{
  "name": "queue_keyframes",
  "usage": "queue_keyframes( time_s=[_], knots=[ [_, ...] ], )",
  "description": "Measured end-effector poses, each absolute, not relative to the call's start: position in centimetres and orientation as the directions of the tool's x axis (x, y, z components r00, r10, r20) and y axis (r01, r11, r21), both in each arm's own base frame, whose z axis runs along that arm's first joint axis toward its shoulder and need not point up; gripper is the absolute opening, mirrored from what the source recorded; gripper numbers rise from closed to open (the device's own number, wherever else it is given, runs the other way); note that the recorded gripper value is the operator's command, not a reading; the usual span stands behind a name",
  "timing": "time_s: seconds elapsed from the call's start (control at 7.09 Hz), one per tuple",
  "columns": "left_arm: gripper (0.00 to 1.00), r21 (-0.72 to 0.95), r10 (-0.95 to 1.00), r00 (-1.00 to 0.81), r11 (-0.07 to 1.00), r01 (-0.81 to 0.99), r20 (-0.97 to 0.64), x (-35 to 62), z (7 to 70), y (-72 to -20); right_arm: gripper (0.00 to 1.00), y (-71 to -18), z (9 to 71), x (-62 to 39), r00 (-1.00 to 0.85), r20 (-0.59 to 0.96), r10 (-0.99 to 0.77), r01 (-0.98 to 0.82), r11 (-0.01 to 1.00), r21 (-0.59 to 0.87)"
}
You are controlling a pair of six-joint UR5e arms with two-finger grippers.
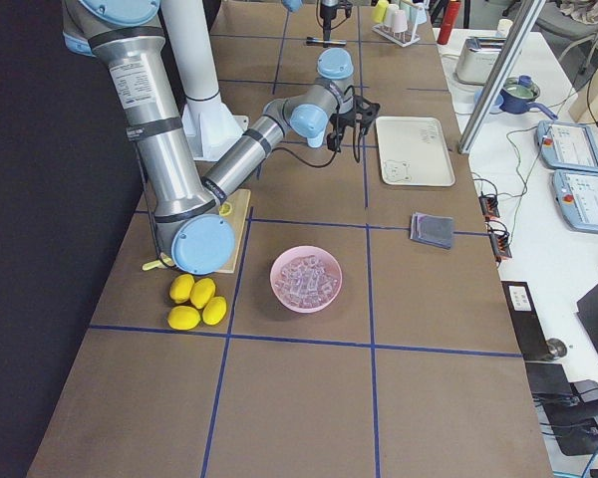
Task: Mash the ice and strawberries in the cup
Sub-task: 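Grasp the red strawberry with the left gripper while the right arm withdraws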
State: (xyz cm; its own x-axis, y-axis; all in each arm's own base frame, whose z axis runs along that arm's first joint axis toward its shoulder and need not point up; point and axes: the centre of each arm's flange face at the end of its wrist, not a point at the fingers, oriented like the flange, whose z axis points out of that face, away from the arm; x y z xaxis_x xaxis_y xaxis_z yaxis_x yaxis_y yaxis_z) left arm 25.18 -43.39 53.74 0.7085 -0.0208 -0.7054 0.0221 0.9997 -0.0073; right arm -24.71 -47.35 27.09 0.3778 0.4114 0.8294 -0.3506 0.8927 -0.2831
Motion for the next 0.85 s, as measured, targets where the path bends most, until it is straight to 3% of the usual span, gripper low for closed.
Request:
queue_keyframes(
  time_s=[0.56,0.7,0.85],
  knots=[
    [0.93,0.015,0.005,0.737,1.000,0.007,-0.676,29.0,55.3,-42.3,1.00,-47.4,27.6,-24.4,0.384,0.827,0.410,-0.352,0.893,-0.280],
    [0.86,0.011,0.003,0.740,1.000,0.006,-0.672,29.1,55.7,-42.3,1.00,-47.4,27.7,-24.5,0.386,0.826,0.412,-0.354,0.892,-0.280],
    [0.60,0.008,0.002,0.743,1.000,0.005,-0.670,29.1,56.1,-42.3,1.00,-47.4,27.7,-24.5,0.387,0.825,0.412,-0.356,0.892,-0.279]
  ],
)
